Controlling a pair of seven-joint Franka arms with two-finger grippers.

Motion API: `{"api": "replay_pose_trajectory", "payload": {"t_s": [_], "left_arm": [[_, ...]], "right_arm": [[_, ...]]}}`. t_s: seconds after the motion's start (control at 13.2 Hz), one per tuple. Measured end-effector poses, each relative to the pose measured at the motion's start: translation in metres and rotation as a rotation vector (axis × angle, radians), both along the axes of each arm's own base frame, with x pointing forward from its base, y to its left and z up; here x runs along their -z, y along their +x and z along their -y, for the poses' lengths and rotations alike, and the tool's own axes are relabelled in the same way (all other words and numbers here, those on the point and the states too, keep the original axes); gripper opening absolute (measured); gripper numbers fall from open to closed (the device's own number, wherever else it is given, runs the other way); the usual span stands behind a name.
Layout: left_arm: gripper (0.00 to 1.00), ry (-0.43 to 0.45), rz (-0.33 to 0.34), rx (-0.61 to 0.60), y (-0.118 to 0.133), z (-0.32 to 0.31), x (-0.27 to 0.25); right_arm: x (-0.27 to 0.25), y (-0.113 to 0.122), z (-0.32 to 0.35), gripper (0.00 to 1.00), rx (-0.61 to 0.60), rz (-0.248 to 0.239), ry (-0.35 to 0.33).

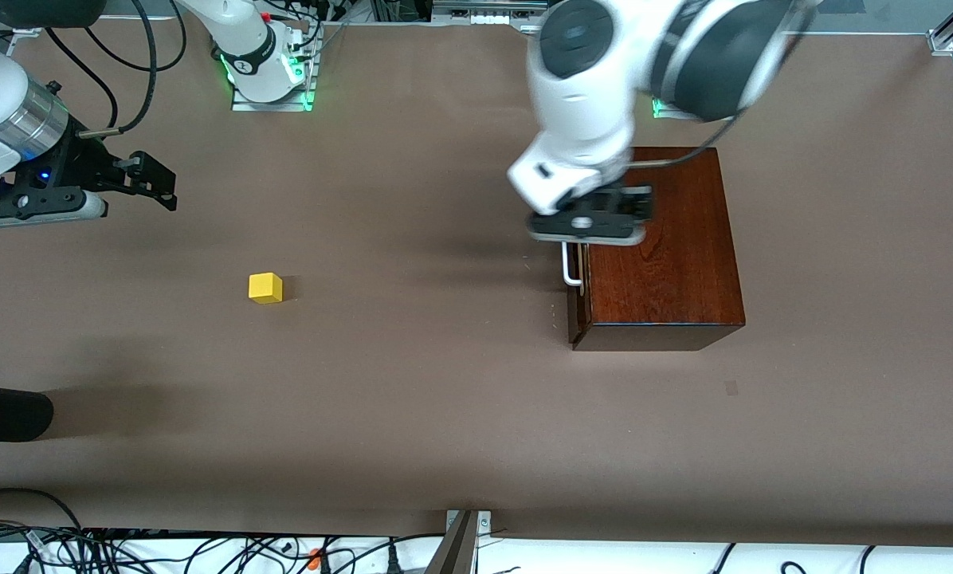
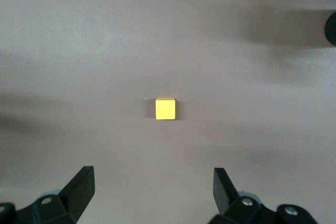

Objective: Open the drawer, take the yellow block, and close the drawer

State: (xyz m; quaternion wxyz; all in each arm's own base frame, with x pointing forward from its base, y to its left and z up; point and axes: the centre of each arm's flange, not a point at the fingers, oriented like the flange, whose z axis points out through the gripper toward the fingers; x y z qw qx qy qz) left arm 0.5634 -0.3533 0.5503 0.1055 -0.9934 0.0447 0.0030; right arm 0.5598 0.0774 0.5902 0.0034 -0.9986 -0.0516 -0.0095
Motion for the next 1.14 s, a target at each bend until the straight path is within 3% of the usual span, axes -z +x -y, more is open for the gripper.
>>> {"api": "replay_pose_trajectory", "payload": {"t_s": [0.3, 0.91, 1.14], "left_arm": [[1.0, -0.118, -0.088, -0.15, 0.026, -0.114, -0.037], [1.0, -0.178, -0.159, 0.017, 0.022, -0.285, -0.056], [1.0, -0.204, -0.125, 0.011, 0.011, -0.313, -0.053]], "right_arm": [[-0.001, 0.0, 0.0, 1.0, 0.0, 0.001, 0.0], [-0.001, 0.0, -0.001, 1.0, -0.002, 0.002, 0.001], [-0.001, 0.0, -0.001, 1.0, -0.002, 0.002, 0.001]]}}
